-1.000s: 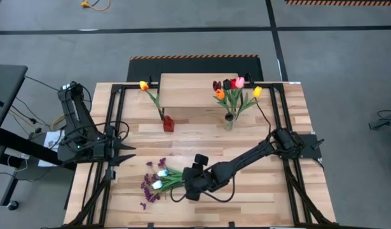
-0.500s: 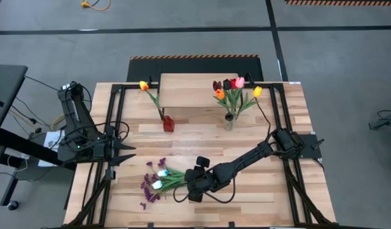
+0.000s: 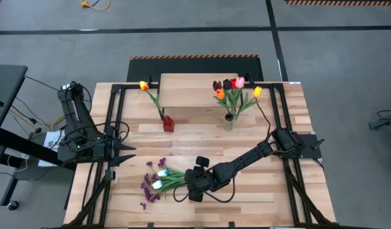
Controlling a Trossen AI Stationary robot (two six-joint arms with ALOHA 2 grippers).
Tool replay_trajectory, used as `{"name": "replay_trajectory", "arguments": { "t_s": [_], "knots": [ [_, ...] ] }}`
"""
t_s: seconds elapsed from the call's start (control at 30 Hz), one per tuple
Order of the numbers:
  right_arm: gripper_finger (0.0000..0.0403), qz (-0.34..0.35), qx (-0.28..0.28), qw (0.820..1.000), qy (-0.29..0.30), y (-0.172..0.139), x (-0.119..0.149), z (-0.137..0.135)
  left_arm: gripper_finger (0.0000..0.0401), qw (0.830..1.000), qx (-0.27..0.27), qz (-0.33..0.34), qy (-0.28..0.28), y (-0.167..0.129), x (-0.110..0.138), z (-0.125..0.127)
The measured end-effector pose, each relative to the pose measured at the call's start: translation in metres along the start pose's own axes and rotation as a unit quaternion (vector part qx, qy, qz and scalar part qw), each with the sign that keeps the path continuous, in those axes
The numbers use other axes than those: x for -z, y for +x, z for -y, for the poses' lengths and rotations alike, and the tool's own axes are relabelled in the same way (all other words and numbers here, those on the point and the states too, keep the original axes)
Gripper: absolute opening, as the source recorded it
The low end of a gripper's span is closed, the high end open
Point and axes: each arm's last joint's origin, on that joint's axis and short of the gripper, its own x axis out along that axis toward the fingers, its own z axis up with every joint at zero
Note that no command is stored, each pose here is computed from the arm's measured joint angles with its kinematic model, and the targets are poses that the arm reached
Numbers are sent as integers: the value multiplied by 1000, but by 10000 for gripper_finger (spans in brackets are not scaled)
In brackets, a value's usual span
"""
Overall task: Pick and place flowers into a vace then onto a shelf
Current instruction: Put the white flower into the red vase
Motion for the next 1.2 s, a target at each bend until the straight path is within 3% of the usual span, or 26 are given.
{"name": "replay_trajectory", "arguments": {
  "t_s": [0.17,0.37,0.97,1.1,1.2],
  "knots": [
    [151,-5,-2,1000,-10,3,0,2,89,1000,0,1,-2,0,0,0],
    [149,-30,-22,999,-4,28,5,6,89,1000,10,3,-8,0,-1,0],
    [114,-32,-14,999,-16,26,4,5,88,1000,12,5,-11,0,-2,1],
    [80,-39,-11,999,-18,25,5,6,88,1000,12,5,-11,0,-2,1],
    [21,-47,-7,999,-25,25,6,7,88,1000,12,5,-11,0,-2,0]
  ]
}}
